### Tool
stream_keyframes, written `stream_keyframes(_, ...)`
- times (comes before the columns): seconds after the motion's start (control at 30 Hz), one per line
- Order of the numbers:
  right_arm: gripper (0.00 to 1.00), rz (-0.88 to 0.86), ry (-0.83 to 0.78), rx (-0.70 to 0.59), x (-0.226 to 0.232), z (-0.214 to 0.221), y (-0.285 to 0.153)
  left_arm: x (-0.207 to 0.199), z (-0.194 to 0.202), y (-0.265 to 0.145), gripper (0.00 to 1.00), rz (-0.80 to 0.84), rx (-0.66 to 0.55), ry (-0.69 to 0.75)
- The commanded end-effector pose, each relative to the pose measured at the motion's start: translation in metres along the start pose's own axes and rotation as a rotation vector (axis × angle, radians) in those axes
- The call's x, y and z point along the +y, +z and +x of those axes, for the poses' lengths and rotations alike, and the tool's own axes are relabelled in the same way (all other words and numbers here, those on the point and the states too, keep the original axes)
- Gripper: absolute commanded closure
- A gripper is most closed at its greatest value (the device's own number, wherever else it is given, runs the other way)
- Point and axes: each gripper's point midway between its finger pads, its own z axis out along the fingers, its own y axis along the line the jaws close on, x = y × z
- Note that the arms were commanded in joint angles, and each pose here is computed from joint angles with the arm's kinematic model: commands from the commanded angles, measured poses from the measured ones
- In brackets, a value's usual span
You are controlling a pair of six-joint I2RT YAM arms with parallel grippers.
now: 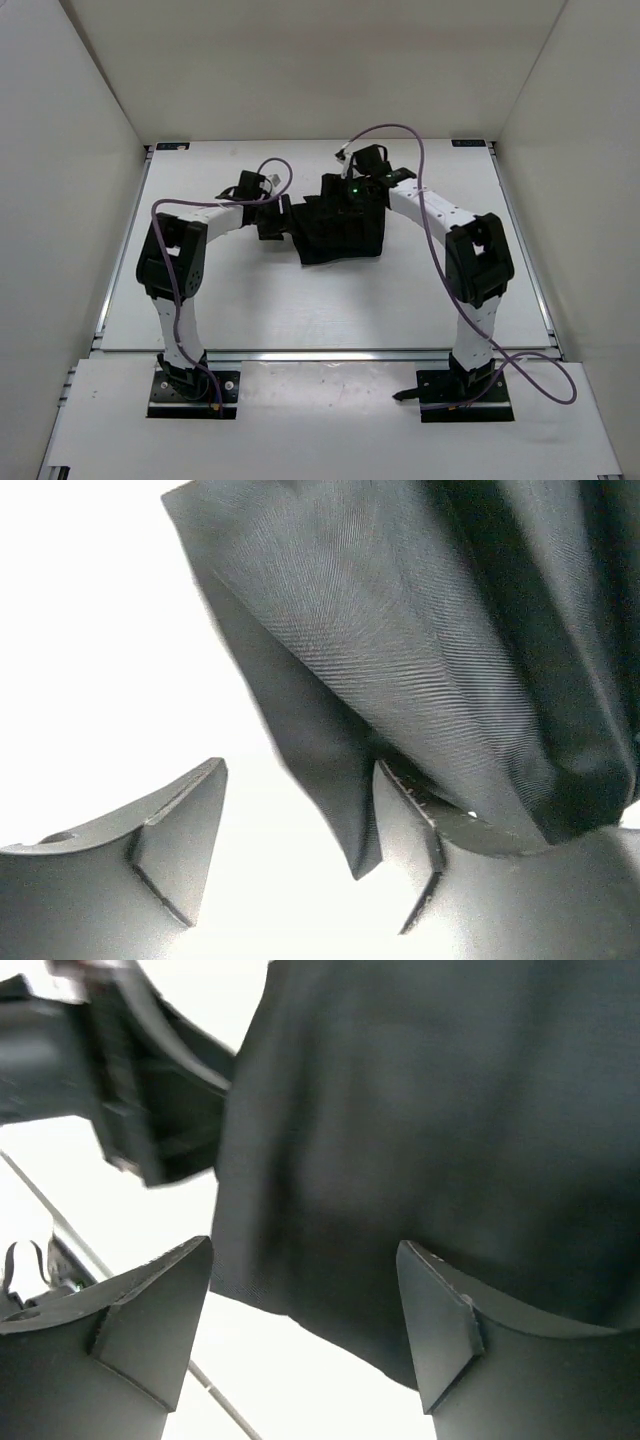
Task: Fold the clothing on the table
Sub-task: Fold the skirt
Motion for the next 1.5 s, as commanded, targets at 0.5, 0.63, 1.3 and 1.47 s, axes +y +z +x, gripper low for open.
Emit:
stream_keyframes(0.5,1.00,0.125,0.109,-0.129,-0.085,0.024,-0.054,-0.129,-0.051,-0.082,0.54,0.270,-0.194,0.133)
stream_keyframes(0.63,1.00,0.092,0.123,-0.068,-0.086,0.044,-0.026,-0.141,-0.008,-0.054,0.77,0.309,-0.102,0.140)
stream_keyframes(1.3,0.53,0.004,0.029,-0.209,-0.062,-0.039,-0.114,-0.075,0.012,-0.042,0.61,0.166,-0.034,0.099)
stream_keyframes(1.47,0.53,0.190,-0.005,-0.241,-0.072,-0.037,-0.150,-0.088,-0.001,-0.095,0.35,0.086,-0.080,0.215)
